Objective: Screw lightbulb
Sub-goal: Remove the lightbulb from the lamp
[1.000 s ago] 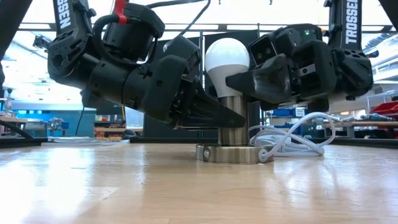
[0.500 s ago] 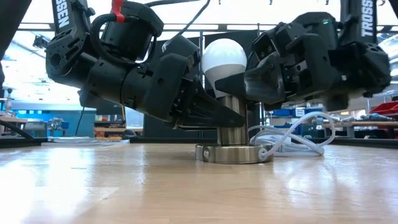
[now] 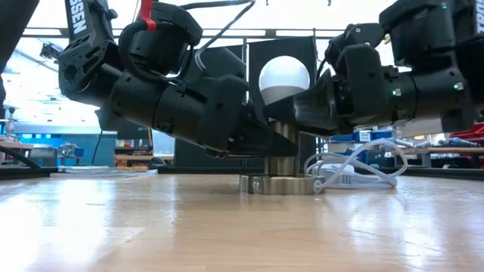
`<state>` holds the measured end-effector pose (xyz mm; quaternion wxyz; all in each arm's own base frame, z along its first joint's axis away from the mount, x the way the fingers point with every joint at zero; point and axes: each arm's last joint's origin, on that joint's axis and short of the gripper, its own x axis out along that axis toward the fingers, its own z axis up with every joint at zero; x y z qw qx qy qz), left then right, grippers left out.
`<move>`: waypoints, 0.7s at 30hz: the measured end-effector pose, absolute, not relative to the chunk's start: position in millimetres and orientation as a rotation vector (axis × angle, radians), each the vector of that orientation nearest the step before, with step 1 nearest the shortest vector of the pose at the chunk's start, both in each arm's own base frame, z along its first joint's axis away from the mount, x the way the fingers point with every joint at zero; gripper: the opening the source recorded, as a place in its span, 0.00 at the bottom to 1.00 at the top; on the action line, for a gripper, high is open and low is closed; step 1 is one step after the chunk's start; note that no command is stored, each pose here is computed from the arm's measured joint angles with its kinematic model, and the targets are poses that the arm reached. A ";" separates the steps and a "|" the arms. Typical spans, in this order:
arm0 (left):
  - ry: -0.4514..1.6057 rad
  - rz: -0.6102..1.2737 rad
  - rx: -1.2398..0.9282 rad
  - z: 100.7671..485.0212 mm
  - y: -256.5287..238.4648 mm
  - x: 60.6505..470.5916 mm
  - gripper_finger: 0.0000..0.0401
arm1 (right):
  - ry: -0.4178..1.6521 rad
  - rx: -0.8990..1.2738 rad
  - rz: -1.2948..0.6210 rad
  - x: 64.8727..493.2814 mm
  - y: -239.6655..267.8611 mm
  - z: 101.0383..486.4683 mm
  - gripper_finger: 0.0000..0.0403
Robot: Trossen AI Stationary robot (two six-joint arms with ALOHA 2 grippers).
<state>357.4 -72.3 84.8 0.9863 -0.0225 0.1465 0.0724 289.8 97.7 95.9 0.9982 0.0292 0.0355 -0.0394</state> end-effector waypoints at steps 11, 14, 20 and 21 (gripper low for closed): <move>0.292 0.214 -0.055 84.1 -73.0 355.1 0.49 | 0.107 0.082 -0.230 306.5 117.3 100.6 0.44; 0.298 0.233 -0.055 83.5 -74.4 354.5 0.49 | 0.111 0.086 -0.286 309.5 125.8 102.7 0.44; 0.293 0.265 -0.065 83.2 -75.3 354.0 0.49 | 0.141 0.063 -0.435 317.8 143.8 107.2 0.44; 0.291 0.272 -0.066 83.2 -75.1 353.9 0.49 | 0.146 0.070 -0.457 319.9 145.6 108.1 0.44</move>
